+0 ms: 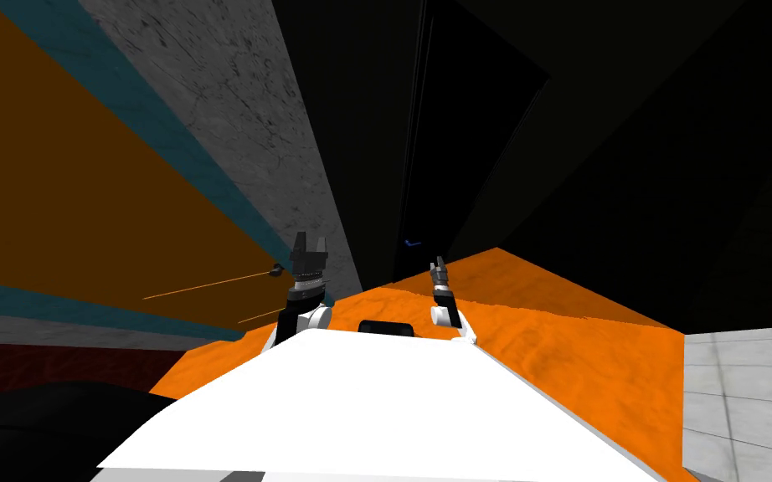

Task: Pull the door open

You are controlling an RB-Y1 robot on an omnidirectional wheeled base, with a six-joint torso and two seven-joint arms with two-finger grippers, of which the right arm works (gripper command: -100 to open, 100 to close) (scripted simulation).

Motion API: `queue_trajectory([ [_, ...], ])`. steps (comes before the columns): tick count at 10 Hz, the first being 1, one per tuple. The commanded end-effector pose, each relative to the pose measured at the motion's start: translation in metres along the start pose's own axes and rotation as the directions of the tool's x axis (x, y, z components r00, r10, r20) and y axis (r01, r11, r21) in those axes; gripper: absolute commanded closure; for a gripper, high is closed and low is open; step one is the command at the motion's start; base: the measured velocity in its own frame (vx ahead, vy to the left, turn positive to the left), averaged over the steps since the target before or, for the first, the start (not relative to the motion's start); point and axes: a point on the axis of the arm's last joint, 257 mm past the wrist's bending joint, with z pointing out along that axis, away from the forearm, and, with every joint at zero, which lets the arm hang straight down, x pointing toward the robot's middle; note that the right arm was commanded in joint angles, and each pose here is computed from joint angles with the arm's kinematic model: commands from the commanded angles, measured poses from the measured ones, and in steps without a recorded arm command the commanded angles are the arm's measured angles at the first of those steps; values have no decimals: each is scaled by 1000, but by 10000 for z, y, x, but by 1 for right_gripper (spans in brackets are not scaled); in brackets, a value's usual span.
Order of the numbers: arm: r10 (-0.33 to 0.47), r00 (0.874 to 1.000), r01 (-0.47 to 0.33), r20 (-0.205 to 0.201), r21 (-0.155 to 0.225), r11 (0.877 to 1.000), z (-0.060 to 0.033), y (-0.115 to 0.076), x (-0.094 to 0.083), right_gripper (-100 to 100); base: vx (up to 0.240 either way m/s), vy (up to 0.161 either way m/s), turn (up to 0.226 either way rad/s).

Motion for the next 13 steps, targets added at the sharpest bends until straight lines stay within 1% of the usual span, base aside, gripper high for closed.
queue_trajectory([
  [1,3,1000,-3,-2,25,1000,-17,-139,-15,-100,32,-57,92],
  [2,6,1000,-6,-6,28,1000,-4,-180,-14,-100,49,-68,231],
  [3,5,1000,-5,-5,42,999,-33,-243,-23,-100,36,-54,88],
  [4,8,1000,-8,-8,48,999,-27,-296,-26,-100,24,-52,107],
  [5,8,1000,-7,-7,59,998,-50,-344,-33,-100,21,-46,67],
  [6,10,1000,-9,-8,76,997,-69,-441,-43,-100,37,-52,125],
  [8,15,1000,-13,-12,98,995,-84,-582,-60,-100,55,-88,216],
  [10,15,1000,-14,-11,124,992,-129,-712,-81,-100,32,-64,94],
  [11,15,1000,-14,-11,126,992,-133,-719,-82,-100,19,-49,66],
  [13,19,1000,-17,-13,147,989,-154,-845,-105,-100,35,-66,141],
])
